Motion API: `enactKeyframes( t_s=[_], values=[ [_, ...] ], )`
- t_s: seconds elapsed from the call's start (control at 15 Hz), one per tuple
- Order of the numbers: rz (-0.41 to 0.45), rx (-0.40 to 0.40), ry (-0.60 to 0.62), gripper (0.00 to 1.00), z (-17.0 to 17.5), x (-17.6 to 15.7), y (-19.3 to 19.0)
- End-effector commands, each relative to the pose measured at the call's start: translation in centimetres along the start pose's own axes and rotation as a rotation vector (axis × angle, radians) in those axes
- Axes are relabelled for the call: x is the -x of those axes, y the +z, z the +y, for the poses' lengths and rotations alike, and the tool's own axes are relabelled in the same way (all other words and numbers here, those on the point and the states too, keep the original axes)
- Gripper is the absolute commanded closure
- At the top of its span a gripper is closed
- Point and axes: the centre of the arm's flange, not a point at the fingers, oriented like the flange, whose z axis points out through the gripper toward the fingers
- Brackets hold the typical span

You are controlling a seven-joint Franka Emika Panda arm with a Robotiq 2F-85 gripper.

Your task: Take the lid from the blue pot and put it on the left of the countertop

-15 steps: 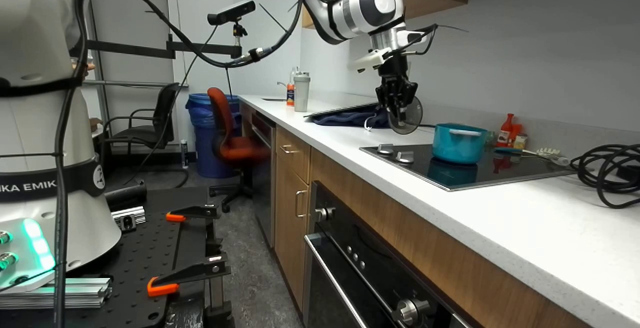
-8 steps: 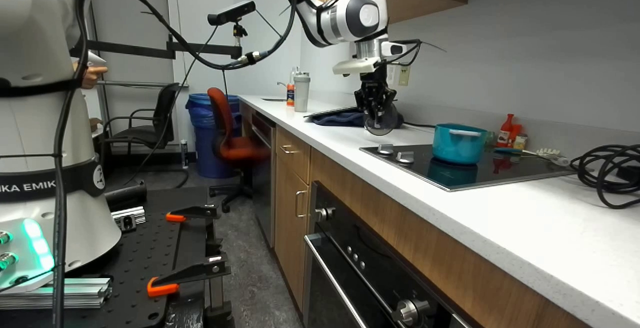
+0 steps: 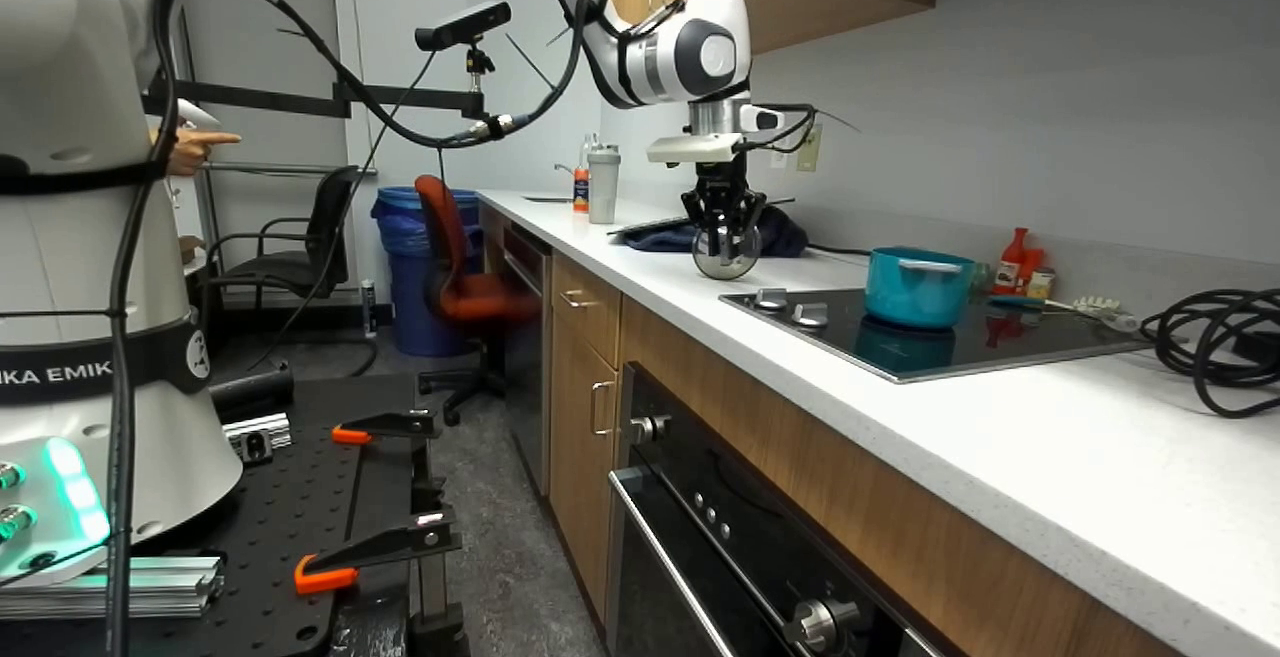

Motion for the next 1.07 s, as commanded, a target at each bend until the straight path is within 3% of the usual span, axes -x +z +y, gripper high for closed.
enactKeyframes(
  t_s=[0.0,0.33,1.0],
  values=[
    [-0.028,-0.004,-0.052,0.33,-0.9,-1.0,0.4],
    [-0.042,-0.007,-0.085,0.0,-2.0,-0.9,1.0],
    [0.033,0.008,-0.071,0.0,-1.4,-2.5,-2.5]
  ],
)
